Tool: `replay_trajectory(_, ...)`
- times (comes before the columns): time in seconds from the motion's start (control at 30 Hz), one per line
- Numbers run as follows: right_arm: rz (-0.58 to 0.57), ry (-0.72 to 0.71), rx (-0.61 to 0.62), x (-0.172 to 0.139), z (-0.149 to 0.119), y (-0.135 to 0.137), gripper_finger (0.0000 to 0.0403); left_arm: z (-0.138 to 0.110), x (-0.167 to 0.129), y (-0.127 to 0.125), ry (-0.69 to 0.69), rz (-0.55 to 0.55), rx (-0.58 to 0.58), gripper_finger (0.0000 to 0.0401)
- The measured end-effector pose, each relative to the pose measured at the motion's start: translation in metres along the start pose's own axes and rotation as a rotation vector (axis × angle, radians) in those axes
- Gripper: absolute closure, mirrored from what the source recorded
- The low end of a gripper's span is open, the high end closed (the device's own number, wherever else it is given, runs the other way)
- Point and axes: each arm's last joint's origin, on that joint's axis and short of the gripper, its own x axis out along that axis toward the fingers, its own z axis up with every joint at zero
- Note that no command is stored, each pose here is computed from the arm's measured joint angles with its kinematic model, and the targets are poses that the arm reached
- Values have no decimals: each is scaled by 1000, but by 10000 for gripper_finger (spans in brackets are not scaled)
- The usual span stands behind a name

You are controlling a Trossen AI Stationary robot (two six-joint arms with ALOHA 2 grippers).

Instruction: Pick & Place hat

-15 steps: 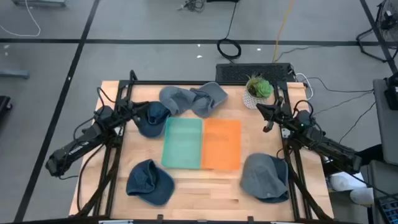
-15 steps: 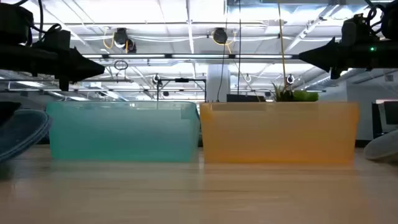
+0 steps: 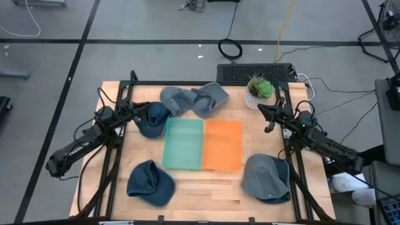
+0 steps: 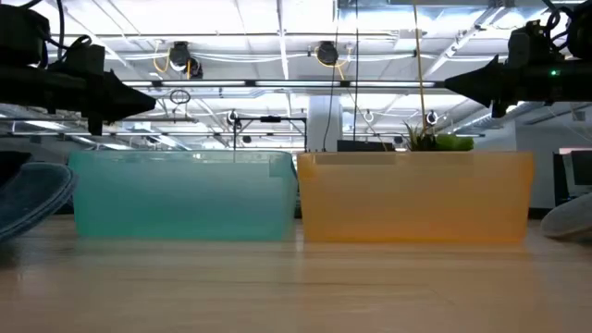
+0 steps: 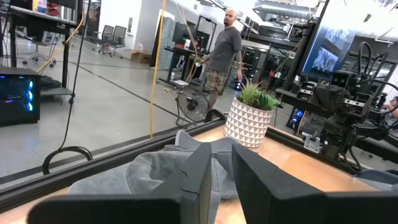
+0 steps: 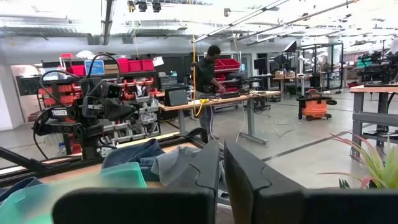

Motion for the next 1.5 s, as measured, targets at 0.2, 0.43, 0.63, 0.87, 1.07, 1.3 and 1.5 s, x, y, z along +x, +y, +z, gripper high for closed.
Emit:
replay_trajectory(0.2, 0, 0, 0, 0, 0, 0, 387, 0, 0, 0, 0, 0, 0, 329)
replay_trajectory(0.43, 0, 0, 0, 0, 0, 0, 387, 0, 0, 0, 0, 0, -11, 329)
replay_trajectory(0.63, 0, 0, 0, 0, 0, 0, 387, 0, 0, 0, -1, 0, -28, 329)
replay_trajectory(0.87, 0, 0, 0, 0, 0, 0, 387, 0, 0, 0, -2, 0, -40, 329)
replay_trajectory(1.07, 0, 0, 0, 0, 0, 0, 387, 0, 0, 0, -2, 0, -77, 329)
replay_trajectory(1.3, 0, 0, 0, 0, 0, 0, 387, 0, 0, 0, -1, 0, -78, 329)
replay_trajectory(1.5, 0, 0, 0, 0, 0, 0, 387, 6, -1, -4, -7, -83, -107, 321)
